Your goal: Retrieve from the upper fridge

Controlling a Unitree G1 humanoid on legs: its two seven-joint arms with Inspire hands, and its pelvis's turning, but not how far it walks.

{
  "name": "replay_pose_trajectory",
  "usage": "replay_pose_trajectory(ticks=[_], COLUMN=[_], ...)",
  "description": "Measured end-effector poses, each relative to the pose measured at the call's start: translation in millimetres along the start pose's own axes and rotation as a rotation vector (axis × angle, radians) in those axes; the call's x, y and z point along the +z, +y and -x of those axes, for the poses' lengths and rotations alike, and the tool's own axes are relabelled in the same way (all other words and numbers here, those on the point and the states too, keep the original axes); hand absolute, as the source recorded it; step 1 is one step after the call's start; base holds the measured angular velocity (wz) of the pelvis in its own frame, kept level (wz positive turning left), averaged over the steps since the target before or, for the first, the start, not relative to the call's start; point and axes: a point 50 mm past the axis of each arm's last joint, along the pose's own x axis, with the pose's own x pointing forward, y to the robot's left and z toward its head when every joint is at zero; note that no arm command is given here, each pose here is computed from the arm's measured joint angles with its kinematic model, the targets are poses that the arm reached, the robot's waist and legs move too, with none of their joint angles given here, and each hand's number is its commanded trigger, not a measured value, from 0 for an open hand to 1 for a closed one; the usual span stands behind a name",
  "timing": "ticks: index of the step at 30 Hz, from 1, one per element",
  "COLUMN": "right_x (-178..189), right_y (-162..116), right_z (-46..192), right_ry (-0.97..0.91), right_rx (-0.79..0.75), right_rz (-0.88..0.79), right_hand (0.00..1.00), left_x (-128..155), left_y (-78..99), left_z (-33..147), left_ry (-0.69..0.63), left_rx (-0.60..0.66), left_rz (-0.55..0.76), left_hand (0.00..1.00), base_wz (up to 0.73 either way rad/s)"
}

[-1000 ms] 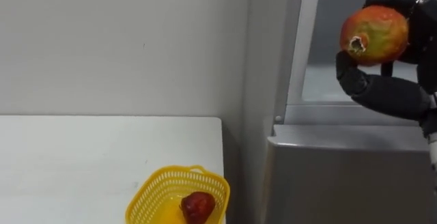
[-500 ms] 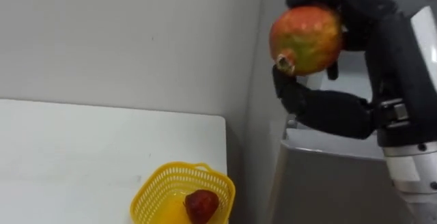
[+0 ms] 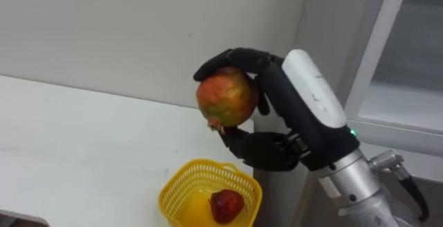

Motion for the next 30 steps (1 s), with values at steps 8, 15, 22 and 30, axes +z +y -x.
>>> replay_pose_trajectory(ticks=[8, 15, 22, 30], right_x=[-21, -50, -71, -83], right_y=[24, 40, 61, 71], right_z=[7, 19, 36, 44], right_ry=[0.099, 0.219, 0.329, 0.412], right_rx=[0.123, 0.208, 0.315, 0.356], right_rz=[0.020, 0.062, 0.067, 0.084], right_hand=[1.00, 1.00, 1.00, 1.00], left_x=[-6, -3, -2, 3], left_y=[4.3, 3.8, 3.7, 7.5], left_z=[1.0, 0.5, 0.4, 0.5], left_ry=[0.024, 0.015, 0.022, 0.015], left_rx=[-0.018, -0.026, -0.018, 0.016], left_rz=[-0.005, -0.022, -0.021, -0.022], left_hand=[0.00, 0.00, 0.00, 0.00], base_wz=[0.07, 0.08, 0.02, 0.09])
